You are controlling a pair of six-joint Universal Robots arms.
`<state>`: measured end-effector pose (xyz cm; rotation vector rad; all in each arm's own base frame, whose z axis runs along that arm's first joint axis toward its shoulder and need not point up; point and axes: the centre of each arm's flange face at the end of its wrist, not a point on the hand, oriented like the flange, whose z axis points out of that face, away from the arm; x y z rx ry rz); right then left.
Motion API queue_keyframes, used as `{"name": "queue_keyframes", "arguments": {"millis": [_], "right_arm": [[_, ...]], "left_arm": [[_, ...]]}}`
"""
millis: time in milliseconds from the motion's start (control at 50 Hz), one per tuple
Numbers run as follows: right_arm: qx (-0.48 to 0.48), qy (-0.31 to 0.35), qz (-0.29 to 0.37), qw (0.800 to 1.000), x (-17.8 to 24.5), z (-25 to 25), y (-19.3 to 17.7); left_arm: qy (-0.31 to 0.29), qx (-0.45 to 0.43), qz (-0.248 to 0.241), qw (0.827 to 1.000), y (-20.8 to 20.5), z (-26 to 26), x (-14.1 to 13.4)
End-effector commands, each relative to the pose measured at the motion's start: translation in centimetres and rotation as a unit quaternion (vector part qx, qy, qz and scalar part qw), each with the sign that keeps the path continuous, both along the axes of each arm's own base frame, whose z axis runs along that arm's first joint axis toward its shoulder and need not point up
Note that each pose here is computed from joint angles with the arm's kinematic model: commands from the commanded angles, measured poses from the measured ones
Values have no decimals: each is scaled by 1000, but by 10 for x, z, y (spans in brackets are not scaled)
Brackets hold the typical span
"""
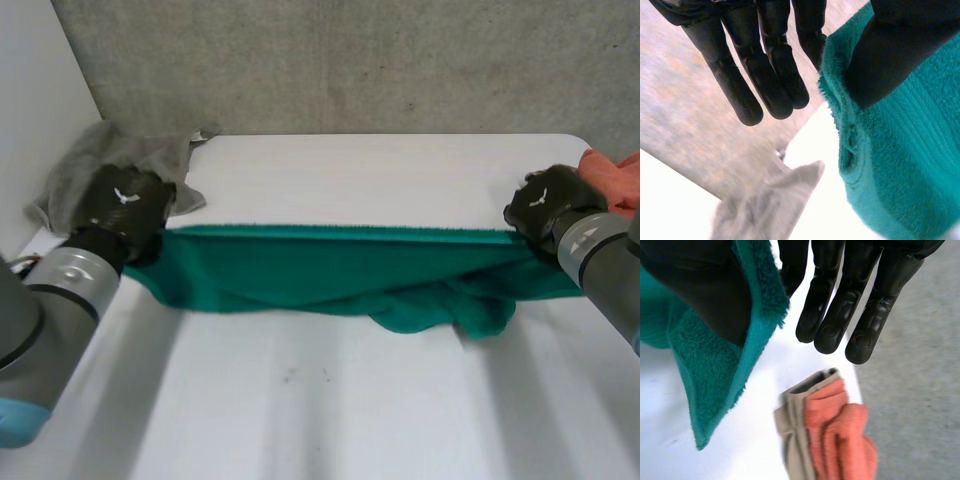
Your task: Fold the laundry.
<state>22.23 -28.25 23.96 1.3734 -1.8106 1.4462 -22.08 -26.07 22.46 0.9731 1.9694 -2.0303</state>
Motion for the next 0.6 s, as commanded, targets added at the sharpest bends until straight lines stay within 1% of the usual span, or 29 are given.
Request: {"name": "queue_keyframes", "arguments": {"millis": [20,40,60,80,100,120,140,180,200,220,260,280,300,340,400,440,480,500,520,560,580,600], "right_arm": [[-21,-6,5,1000,17,-19,-46],[-37,-11,5,999,19,-18,-53],[-53,-17,5,998,22,-17,-61],[-93,-30,5,995,27,-12,-76],[-117,-38,5,992,29,-9,-84],[-149,-47,5,988,32,-3,-93],[-202,-64,6,977,37,8,-106],[-266,-85,10,960,42,24,-119],[-298,-96,13,950,45,32,-125],[-361,-114,23,925,50,51,-133],[-410,-128,32,902,52,68,-137],[-433,-134,38,891,54,76,-139],[-469,-144,50,870,57,91,-139],[-491,-149,58,856,58,101,-138],[-508,-158,61,845,58,114,-134],[-511,-159,61,842,58,118,-133],[-509,-160,60,844,56,118,-130],[-506,-159,60,845,56,117,-129],[-503,-158,60,848,56,115,-129],[-488,-153,63,857,55,103,-127],[-481,-151,65,861,55,99,-126],[-474,-149,66,866,55,93,-125]], "left_arm": [[-57,9,-31,998,-47,-39,-39],[-53,-8,-31,998,-65,-37,-45],[-50,-19,-31,998,-74,-35,-49],[-44,-32,-30,998,-84,-31,-53],[-39,-48,-28,998,-93,-27,-56],[-27,-87,-26,996,-111,-14,-63],[-19,-110,-24,993,-120,-6,-66],[-2,-165,-21,986,-135,14,-73],[19,-229,-14,973,-150,38,-76],[31,-263,-11,964,-156,51,-78],[53,-326,-3,944,-165,75,-79],[75,-383,4,921,-168,101,-79],[86,-409,7,909,-168,113,-79],[105,-443,16,890,-167,132,-77],[116,-445,23,888,-168,138,-72],[127,-434,21,892,-165,136,-71],[126,-414,20,901,-164,125,-70],[120,-391,21,912,-164,110,-68],[117,-381,21,917,-163,104,-66],[109,-361,19,926,-158,91,-65],[102,-341,19,934,-153,78,-62],[99,-330,19,939,-151,71,-61]]}}
